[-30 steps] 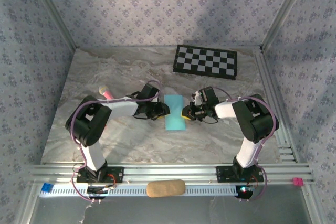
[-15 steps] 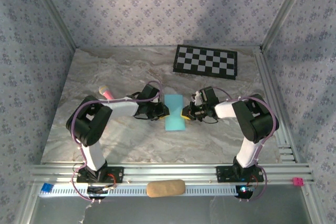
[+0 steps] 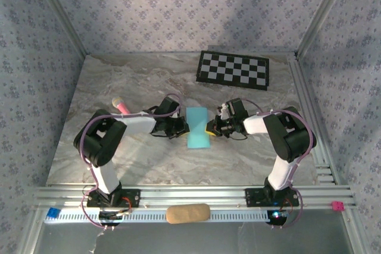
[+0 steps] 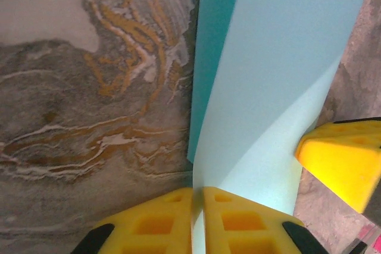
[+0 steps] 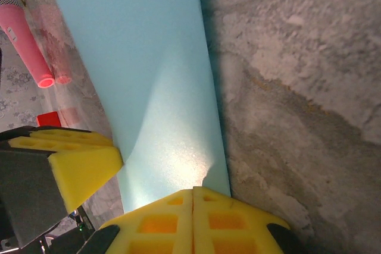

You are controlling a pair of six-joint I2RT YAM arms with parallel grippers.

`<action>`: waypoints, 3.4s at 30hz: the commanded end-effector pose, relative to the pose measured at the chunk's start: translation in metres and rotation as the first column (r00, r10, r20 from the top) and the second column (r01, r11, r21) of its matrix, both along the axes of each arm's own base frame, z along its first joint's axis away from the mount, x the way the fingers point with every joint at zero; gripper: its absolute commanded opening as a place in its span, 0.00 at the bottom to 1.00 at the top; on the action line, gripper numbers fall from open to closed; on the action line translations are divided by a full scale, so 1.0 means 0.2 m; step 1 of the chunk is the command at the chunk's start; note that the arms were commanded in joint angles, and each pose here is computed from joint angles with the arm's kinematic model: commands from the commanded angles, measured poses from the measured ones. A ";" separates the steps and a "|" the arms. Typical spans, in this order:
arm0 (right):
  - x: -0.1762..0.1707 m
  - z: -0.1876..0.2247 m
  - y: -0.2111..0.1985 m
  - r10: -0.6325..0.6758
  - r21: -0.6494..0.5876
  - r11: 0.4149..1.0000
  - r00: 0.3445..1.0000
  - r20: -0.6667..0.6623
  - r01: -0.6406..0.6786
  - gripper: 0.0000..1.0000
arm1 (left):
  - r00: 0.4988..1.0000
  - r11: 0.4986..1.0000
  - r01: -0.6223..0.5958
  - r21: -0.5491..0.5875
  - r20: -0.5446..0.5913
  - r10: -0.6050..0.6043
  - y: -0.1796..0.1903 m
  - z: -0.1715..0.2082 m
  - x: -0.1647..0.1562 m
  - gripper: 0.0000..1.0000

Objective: Fold a paper plane with a square sheet of paper (pick it up from the middle)
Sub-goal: Third fold the triangle at the center of the table.

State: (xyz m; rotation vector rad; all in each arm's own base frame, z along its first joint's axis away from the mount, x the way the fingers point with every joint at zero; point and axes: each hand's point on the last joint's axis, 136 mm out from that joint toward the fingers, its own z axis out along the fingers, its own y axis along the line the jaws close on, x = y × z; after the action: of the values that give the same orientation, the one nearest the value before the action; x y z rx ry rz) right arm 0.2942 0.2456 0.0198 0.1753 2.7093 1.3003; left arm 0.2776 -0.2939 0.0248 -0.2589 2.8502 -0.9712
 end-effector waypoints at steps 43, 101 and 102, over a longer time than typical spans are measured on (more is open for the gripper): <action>-0.42 0.43 0.17 0.622 -0.593 0.781 0.340 0.705 -0.198 0.67 | 0.994 0.984 -0.106 -0.143 -0.040 0.101 0.01 0.19 -0.08 0.00; -0.40 0.21 0.28 0.714 -0.761 0.646 0.306 0.630 0.060 0.00 | 0.993 0.985 -0.116 -0.124 -0.011 0.115 0.05 0.20 -0.06 0.05; -0.40 0.21 0.28 0.710 -0.759 0.649 0.315 0.629 0.054 0.00 | 0.993 0.986 -0.116 -0.122 -0.006 0.116 0.05 0.21 -0.06 0.08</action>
State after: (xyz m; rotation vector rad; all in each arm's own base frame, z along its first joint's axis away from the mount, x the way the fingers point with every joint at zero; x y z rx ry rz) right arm 0.2137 0.3066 0.0598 -1.0616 1.8983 0.0746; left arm 0.2640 -0.2884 0.0534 -0.4458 2.7790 -1.1229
